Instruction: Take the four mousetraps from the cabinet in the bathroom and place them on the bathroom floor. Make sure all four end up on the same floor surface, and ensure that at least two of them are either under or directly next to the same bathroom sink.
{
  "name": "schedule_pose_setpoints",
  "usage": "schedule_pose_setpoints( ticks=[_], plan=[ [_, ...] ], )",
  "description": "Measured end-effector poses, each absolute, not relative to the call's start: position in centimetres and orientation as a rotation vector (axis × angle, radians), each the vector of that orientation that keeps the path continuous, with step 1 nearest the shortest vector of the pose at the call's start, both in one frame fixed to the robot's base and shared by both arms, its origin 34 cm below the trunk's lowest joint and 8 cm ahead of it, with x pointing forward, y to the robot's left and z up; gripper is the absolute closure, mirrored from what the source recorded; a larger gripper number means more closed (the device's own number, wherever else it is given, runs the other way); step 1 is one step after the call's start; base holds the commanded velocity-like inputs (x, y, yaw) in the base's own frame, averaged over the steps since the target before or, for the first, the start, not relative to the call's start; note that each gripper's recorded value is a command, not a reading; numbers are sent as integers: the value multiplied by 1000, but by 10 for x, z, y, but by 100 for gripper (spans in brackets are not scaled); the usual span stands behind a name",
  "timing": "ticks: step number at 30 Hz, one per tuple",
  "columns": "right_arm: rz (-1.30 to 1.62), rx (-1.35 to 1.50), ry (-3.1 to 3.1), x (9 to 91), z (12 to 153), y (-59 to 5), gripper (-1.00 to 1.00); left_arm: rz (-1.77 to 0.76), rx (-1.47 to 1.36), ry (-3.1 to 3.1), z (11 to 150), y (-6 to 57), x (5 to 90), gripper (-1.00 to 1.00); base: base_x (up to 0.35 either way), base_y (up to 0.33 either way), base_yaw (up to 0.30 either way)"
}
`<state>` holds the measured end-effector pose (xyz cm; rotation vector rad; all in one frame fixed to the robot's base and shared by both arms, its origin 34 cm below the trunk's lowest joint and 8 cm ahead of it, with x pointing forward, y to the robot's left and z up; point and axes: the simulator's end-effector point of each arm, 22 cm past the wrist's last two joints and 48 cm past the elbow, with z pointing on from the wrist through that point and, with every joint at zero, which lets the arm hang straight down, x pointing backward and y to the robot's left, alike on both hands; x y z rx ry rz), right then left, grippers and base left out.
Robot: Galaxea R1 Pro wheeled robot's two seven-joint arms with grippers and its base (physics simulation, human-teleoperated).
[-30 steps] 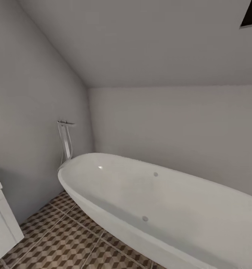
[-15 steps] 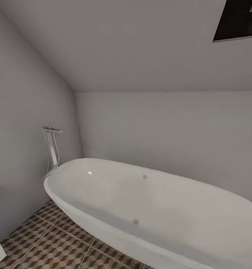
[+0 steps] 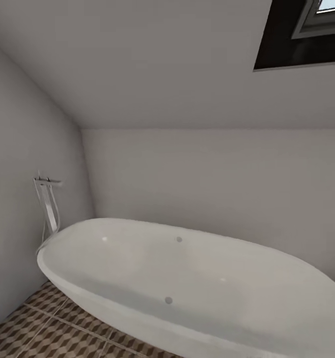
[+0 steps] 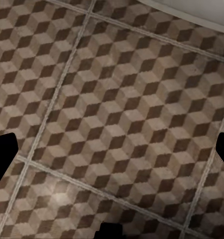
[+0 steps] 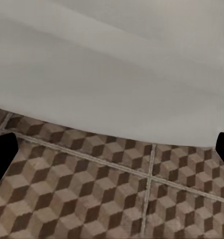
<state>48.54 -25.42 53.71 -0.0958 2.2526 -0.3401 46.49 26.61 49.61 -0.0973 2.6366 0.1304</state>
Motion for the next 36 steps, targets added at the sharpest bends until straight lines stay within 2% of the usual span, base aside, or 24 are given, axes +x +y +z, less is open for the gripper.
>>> schedule_pose_setpoints(
  ticks=[36],
  plan=[
    [-342, -95, 2245, 478, 600, -254, -100, 108, -93, 2611, 566, 258, 470, -100, 0, 0, -207]
  ],
)
